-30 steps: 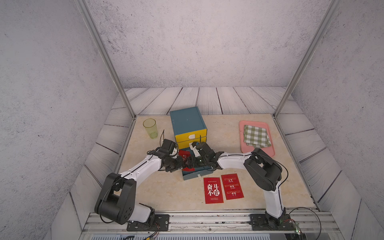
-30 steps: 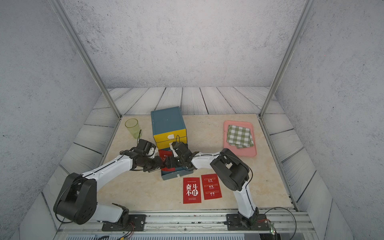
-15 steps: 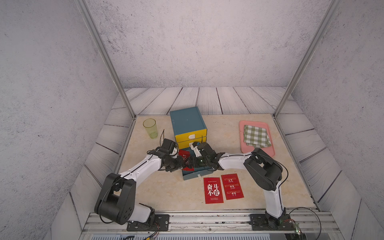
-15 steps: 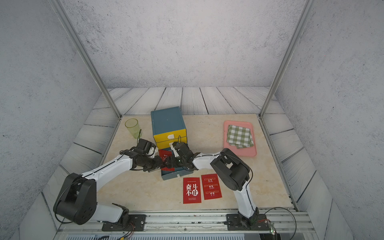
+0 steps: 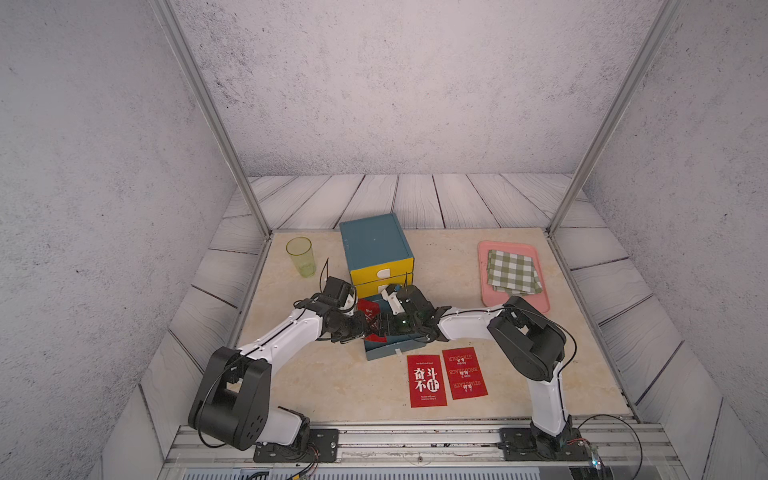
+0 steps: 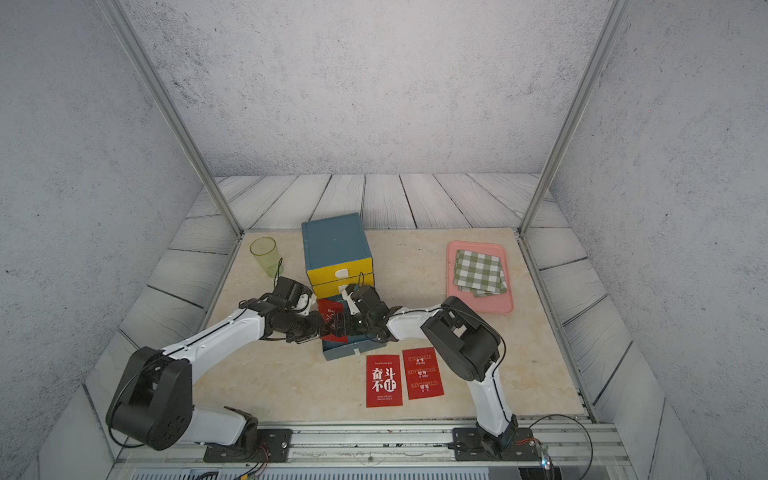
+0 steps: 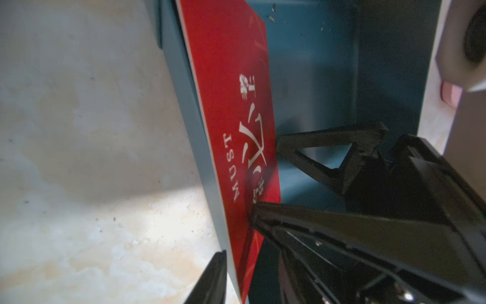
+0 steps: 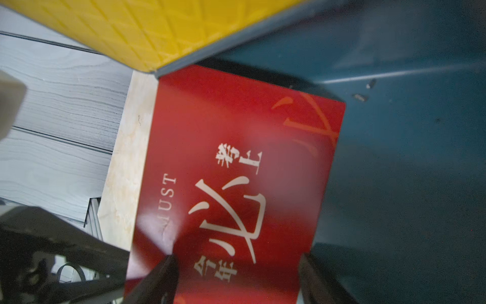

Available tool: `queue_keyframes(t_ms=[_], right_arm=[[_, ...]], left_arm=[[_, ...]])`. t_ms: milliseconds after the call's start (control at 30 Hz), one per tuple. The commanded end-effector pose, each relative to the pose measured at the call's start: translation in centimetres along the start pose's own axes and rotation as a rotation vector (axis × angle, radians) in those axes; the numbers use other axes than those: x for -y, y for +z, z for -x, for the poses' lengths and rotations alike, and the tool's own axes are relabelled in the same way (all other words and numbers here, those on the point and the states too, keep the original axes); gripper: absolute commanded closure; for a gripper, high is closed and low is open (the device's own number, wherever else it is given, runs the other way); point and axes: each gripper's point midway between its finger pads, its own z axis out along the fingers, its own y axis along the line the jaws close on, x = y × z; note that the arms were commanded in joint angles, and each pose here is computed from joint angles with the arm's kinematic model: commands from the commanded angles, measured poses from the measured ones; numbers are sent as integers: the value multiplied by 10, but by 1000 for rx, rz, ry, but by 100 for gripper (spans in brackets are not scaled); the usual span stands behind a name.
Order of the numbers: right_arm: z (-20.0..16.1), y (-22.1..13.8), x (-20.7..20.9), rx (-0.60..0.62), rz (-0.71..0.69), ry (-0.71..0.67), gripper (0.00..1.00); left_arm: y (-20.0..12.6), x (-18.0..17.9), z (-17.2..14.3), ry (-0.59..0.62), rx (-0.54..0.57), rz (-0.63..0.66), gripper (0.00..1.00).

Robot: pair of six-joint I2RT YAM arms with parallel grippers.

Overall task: Take the postcards out of the drawer
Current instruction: Pick up the postcard from the drawer.

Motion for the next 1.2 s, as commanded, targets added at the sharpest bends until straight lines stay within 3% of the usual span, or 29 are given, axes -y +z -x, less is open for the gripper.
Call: queue_keyframes(t_ms=[0,633,1167], right_arm=[[-3,-18,-33,-21,86,-21,23],[4,-26,-41,-1,94,-31,23],[23,-53,-47,17,-28,-67,22]], left_arm=[[-5,14,13,43,44,-31,65],[-8,21,17,42,62,-64,96],[-28,36,22,45,101,-108,99]])
